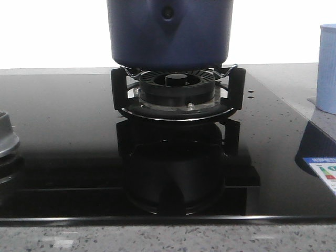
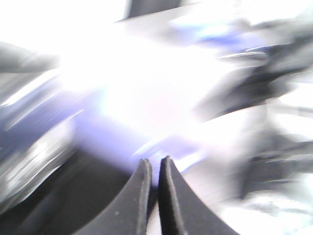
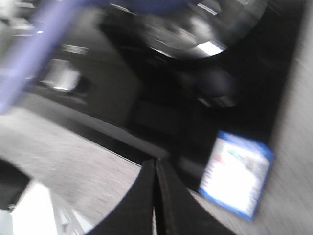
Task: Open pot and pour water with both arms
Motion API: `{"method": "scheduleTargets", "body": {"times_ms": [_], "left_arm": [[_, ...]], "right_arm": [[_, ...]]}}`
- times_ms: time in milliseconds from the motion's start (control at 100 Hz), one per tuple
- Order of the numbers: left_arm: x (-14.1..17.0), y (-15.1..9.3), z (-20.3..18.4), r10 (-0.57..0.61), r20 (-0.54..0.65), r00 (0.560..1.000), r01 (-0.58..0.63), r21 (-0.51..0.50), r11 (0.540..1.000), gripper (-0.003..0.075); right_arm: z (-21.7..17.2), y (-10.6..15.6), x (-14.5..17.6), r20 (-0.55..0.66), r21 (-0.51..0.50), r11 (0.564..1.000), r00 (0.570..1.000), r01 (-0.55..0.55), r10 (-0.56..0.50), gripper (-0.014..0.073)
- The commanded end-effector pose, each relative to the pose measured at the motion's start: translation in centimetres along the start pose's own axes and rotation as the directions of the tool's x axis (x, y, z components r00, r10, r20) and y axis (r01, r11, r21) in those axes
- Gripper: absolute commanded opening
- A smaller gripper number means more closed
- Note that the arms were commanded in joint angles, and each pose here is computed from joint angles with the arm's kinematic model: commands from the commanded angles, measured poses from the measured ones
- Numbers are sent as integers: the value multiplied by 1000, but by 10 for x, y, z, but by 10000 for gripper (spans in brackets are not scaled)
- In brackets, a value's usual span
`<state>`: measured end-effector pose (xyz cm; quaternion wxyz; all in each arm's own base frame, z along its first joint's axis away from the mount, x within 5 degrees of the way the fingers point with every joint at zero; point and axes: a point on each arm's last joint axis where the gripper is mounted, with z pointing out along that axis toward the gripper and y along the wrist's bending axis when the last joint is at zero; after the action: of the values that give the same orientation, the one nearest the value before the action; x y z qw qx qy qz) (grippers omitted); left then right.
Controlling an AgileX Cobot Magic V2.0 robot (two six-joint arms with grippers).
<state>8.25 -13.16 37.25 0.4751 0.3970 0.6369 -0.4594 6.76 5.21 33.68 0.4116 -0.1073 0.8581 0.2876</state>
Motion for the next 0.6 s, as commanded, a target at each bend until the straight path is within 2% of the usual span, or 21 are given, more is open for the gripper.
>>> {"method": "scheduleTargets", "body": {"times_ms": [0, 60, 150, 230, 310, 460, 530, 590], "left_arm": [[-27, -7, 8, -24, 92, 995, 11, 148, 989, -2], [-33, -4, 17, -73, 84, 994, 51, 238, 970, -2], [-45, 0, 27, -162, 77, 984, 118, 406, 906, -2], [-59, 7, 30, -184, 101, 978, 107, 517, 849, -2], [-67, 22, 36, -155, 122, 980, 79, 475, 876, -2], [-79, 50, 37, 40, 186, 982, -102, 339, 935, 1], [-81, 62, 37, 140, 172, 975, -184, 271, 945, 20], [-80, 71, 38, 221, 138, 966, -247, 212, 946, 64]], "right_arm": [[-5, 11, -19, 139, -81, 993, 988, 82, -70, -71], [-6, 14, -21, 168, -100, 991, 983, 93, -75, -71], [-6, 13, -22, 181, -97, 991, 981, 90, -71, -71], [-6, 13, -23, 185, -94, 991, 980, 94, -75, -71], [-6, 13, -23, 194, -84, 990, 976, 116, -98, -71], [-6, 10, -26, 218, -48, 989, 967, 143, -130, -71], [-7, 9, -27, 233, -27, 989, 963, 144, -134, -71], [-7, 8, -29, 252, -13, 990, 959, 140, -133, -71]]}}
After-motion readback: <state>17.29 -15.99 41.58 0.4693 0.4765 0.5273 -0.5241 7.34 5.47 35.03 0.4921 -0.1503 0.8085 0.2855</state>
